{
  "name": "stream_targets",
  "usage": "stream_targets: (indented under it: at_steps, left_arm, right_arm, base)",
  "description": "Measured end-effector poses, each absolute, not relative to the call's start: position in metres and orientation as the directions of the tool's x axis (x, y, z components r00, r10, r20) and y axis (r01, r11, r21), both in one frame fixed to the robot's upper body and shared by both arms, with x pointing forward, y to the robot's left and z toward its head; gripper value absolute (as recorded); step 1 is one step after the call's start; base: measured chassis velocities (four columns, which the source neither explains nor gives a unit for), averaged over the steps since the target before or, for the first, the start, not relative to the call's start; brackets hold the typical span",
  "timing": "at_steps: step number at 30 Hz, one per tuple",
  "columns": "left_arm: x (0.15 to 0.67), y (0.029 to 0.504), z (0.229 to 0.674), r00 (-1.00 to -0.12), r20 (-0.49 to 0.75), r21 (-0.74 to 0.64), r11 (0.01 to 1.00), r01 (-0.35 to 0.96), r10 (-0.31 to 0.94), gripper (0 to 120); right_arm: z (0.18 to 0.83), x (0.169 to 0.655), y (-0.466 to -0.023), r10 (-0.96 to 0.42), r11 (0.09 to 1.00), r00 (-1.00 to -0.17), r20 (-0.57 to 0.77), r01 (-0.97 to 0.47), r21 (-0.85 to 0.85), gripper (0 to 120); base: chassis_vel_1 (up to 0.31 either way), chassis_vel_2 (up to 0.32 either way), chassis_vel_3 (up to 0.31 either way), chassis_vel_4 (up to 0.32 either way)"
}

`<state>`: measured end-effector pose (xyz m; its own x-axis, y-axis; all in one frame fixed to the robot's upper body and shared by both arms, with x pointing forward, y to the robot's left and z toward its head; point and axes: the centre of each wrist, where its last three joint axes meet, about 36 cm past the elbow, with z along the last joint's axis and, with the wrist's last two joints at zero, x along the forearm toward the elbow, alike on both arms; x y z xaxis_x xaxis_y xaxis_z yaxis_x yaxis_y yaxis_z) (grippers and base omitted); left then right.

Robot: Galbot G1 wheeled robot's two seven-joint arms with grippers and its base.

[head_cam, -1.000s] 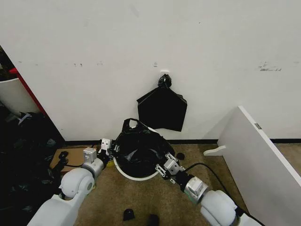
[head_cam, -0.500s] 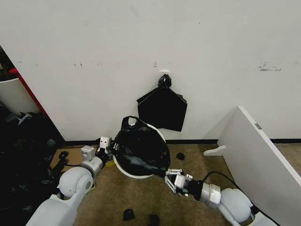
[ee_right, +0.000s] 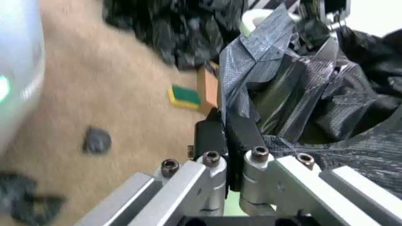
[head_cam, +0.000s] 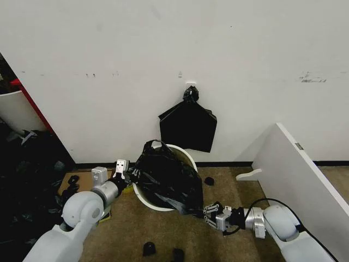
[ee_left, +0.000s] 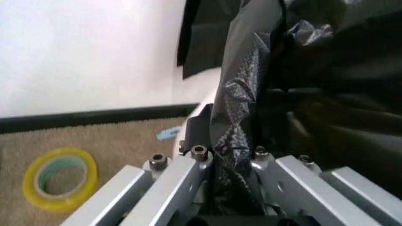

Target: Place the garbage bag over the trash bin.

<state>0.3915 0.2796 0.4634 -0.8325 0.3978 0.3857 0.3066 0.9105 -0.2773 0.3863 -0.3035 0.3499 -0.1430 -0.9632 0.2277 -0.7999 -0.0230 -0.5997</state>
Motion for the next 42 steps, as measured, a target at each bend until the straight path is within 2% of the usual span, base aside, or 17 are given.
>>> stream_targets:
  at_steps: [6,13,17,20,25,30,36,39,40,42]
  left_arm:
    - [0.393,0.272,0.453,-0.847,0.347,-0.308,0.902,0.302,0.402,1]
    - [0.392,0.261,0.454,-0.840,0.329,-0.374,0.876,0.304,0.431,1]
    - [0.388,0.261,0.460,-0.825,0.345,-0.404,0.864,0.300,0.448,1]
    - [0.387,0.263,0.463,-0.819,0.356,-0.405,0.864,0.299,0.450,1]
    - [0.387,0.269,0.469,-0.810,0.378,-0.391,0.870,0.300,0.449,1]
    - [0.386,0.272,0.471,-0.803,0.392,-0.381,0.874,0.302,0.448,1]
    - [0.386,0.277,0.473,-0.793,0.420,-0.349,0.885,0.308,0.442,1]
    - [0.387,0.280,0.466,-0.793,0.448,-0.303,0.905,0.300,0.413,1]
    - [0.387,0.280,0.466,-0.793,0.448,-0.303,0.905,0.300,0.413,1]
    - [0.386,0.281,0.459,-0.789,0.470,-0.275,0.915,0.295,0.396,1]
  right_arm:
    - [0.355,0.374,-0.271,-0.995,0.024,-0.072,0.070,-0.851,-0.524,0]
    - [0.344,0.383,-0.271,-0.987,-0.036,-0.060,0.150,-0.823,-0.567,0]
    - [0.341,0.402,-0.285,-0.962,-0.110,-0.091,0.258,-0.736,-0.668,0]
    - [0.342,0.411,-0.294,-0.949,-0.132,-0.119,0.293,-0.694,-0.708,0]
    - [0.346,0.423,-0.315,-0.905,-0.162,-0.207,0.372,-0.640,-0.751,0]
    - [0.350,0.426,-0.325,-0.892,-0.160,-0.239,0.383,-0.626,-0.763,0]
    - [0.357,0.428,-0.346,-0.885,-0.105,-0.301,0.356,-0.616,-0.781,0]
    - [0.352,0.423,-0.359,-0.905,0.020,-0.342,0.254,-0.630,-0.777,1]
    - [0.352,0.423,-0.359,-0.905,0.020,-0.342,0.254,-0.630,-0.777,1]
    - [0.341,0.418,-0.368,-0.912,0.103,-0.362,0.195,-0.660,-0.745,10]
  base:
    - [0.000,0.000,0.000,0.000]
    - [0.000,0.000,0.000,0.000]
    - [0.000,0.000,0.000,0.000]
    - [0.000,0.000,0.000,0.000]
    - [0.000,0.000,0.000,0.000]
    - [0.000,0.000,0.000,0.000]
    - [0.000,0.000,0.000,0.000]
    - [0.000,0.000,0.000,0.000]
    - [0.000,0.000,0.000,0.000]
    - [0.000,0.000,0.000,0.000]
